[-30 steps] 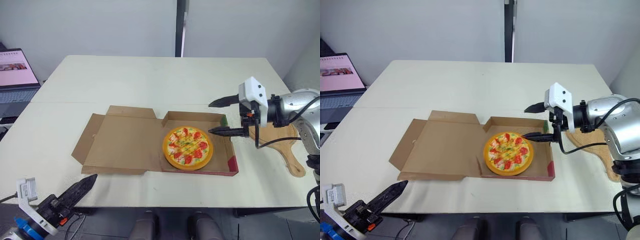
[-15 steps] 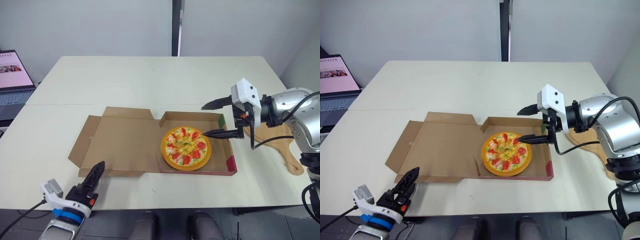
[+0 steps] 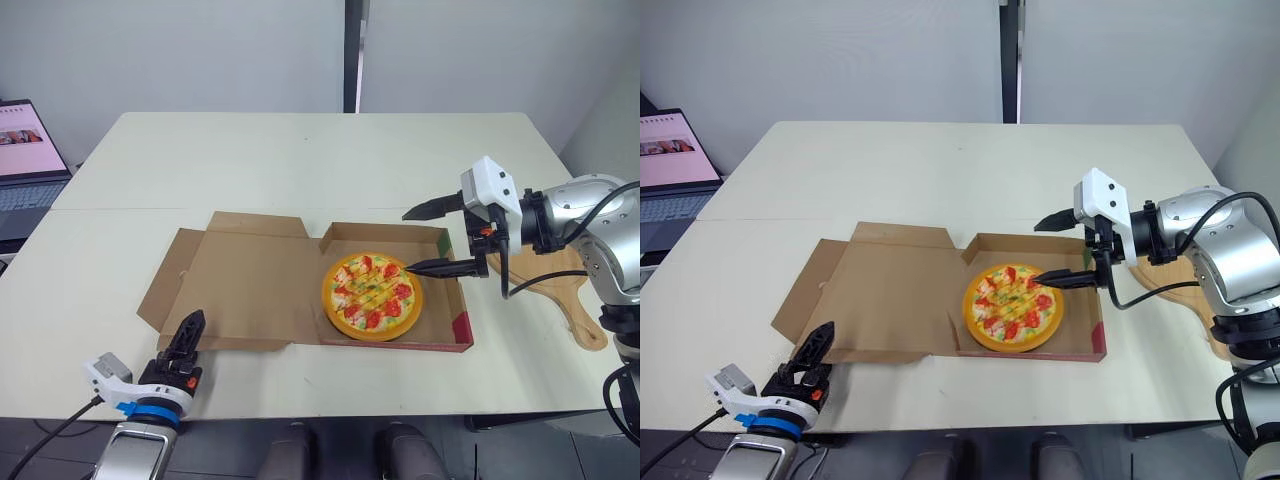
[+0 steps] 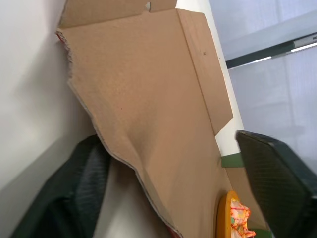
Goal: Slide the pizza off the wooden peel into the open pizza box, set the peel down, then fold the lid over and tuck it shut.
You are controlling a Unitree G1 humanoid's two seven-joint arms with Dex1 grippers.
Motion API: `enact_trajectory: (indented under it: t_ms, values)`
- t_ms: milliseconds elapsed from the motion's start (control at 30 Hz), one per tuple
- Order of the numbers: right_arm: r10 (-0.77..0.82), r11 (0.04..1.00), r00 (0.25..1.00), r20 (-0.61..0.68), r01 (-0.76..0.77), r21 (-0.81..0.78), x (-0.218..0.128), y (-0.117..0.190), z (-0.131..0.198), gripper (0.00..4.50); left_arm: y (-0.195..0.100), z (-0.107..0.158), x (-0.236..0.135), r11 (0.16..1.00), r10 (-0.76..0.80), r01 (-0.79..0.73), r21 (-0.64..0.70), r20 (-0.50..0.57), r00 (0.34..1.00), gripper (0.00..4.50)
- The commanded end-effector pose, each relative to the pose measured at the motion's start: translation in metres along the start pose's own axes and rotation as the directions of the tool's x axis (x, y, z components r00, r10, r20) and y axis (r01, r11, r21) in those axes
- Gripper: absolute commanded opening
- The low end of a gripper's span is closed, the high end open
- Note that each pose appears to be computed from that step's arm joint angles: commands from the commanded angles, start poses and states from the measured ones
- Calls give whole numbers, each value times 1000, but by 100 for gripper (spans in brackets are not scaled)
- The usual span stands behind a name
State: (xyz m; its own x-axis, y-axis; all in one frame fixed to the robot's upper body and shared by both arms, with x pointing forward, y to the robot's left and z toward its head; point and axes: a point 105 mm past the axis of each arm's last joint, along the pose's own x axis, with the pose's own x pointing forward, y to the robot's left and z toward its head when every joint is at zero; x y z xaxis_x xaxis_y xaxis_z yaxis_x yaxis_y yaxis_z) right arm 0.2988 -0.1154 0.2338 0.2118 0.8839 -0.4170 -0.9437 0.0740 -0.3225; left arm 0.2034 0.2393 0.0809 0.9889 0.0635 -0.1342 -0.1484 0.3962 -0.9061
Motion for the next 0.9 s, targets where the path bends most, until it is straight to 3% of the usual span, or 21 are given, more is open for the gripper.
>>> enact_trajectory:
  t_ms: [33,333,900]
  values:
    - [18,998,1000,26,-17,-61,-2,2,17,450,-7,4,-5,1000,-15,15,0,24,1000,275]
    - [24,998,999,34,-22,-59,-1,2,17,450,-11,2,-6,999,-24,23,26,11,1000,6]
    - [7,998,999,44,-4,-66,2,-2,14,450,-48,14,-4,971,-193,194,139,-20,981,3]
